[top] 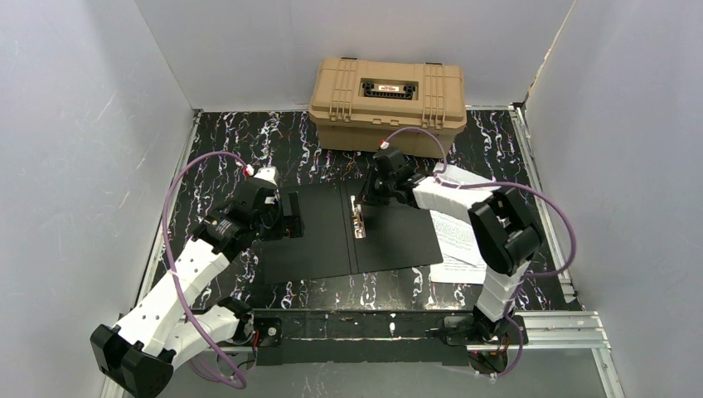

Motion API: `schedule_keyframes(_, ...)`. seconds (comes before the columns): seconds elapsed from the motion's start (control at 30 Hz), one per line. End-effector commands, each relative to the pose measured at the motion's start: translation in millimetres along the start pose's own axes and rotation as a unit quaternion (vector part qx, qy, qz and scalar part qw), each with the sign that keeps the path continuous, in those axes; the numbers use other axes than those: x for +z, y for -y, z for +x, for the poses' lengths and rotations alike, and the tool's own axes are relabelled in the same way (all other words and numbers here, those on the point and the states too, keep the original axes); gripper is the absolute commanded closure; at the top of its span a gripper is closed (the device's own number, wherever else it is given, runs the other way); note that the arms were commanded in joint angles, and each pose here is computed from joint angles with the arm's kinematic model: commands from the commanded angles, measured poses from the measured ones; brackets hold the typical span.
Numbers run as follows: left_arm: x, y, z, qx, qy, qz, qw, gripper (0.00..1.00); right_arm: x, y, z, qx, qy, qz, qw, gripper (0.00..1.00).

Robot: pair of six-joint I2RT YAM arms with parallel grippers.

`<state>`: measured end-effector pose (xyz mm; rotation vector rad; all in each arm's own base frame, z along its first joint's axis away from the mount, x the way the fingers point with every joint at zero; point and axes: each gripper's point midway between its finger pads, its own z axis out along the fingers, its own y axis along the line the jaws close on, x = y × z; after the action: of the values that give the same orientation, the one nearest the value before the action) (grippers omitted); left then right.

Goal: Put the files into the folder

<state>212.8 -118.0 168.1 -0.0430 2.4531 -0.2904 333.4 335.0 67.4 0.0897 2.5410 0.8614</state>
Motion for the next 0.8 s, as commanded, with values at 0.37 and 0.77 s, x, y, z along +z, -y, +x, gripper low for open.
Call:
schedule_keyframes(0.37, 2.9, 9.3, 4.7, 0.003, -0.015, 0.024, 1.0, 0.02, -121.2, 53.9, -29.9, -0.092, 0.105, 0.129, 0.982, 0.56)
schedule_keyframes(0.77, 5.0, 14.7, 9.2, 0.004, -0.028, 0.039, 0.999, 0.02, -142.4, 131.3, -26.8, -0.075, 0.091, 0.213, 0.97, 0.16)
